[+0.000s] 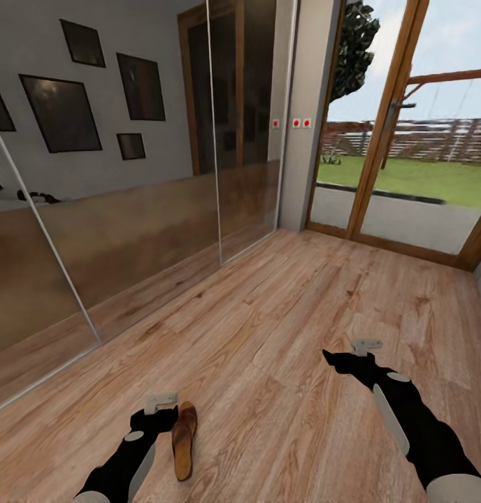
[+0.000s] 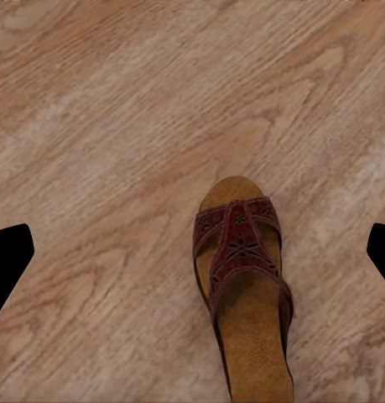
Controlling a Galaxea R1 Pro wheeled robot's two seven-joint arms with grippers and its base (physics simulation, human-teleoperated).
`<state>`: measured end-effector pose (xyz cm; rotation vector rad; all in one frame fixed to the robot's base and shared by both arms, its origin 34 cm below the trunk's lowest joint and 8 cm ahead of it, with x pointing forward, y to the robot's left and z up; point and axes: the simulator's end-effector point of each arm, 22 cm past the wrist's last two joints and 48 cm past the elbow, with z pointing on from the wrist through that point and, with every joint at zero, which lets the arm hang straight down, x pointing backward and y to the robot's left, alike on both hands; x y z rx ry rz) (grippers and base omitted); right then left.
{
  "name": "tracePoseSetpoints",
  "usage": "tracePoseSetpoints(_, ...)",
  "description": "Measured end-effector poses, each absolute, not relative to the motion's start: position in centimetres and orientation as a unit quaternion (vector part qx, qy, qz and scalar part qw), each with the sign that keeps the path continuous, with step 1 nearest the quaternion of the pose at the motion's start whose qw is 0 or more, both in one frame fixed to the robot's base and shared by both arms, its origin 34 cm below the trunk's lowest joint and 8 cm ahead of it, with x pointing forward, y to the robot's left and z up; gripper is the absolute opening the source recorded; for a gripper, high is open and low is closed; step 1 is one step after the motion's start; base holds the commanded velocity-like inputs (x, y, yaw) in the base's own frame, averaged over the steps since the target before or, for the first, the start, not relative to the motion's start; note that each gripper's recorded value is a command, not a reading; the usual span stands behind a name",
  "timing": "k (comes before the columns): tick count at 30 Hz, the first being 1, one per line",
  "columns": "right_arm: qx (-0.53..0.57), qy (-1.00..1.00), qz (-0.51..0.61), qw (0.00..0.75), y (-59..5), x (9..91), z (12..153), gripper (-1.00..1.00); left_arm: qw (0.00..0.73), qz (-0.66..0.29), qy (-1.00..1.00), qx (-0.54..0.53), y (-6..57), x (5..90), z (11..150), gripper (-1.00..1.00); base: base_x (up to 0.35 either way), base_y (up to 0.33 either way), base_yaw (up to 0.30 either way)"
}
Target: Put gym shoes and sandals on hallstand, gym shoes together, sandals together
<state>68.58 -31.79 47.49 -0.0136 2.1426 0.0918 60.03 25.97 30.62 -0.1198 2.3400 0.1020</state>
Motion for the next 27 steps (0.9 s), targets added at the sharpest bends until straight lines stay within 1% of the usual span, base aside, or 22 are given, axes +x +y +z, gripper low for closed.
tracePoseSetpoints(10,-0.013,0.879,0.043,0.475,-31.0,69.3,48.1,1.0,0.379,0.042,0.923,-0.047,26.2,60.5,28.7,1.0,0.0,0.0,0.095)
tracePoseSetpoints(17,-0.01,0.897,0.045,0.44,-31.0,68.6,44.3,1.0,0.358,0.041,0.932,-0.045,25.8,61.2,27.5,1.0,0.0,0.0,0.096)
tracePoseSetpoints(27,-0.009,0.912,0.044,0.409,-31.1,67.8,40.1,1.0,0.329,0.04,0.942,-0.045,25.6,59.1,23.7,1.0,0.0,0.0,0.096)
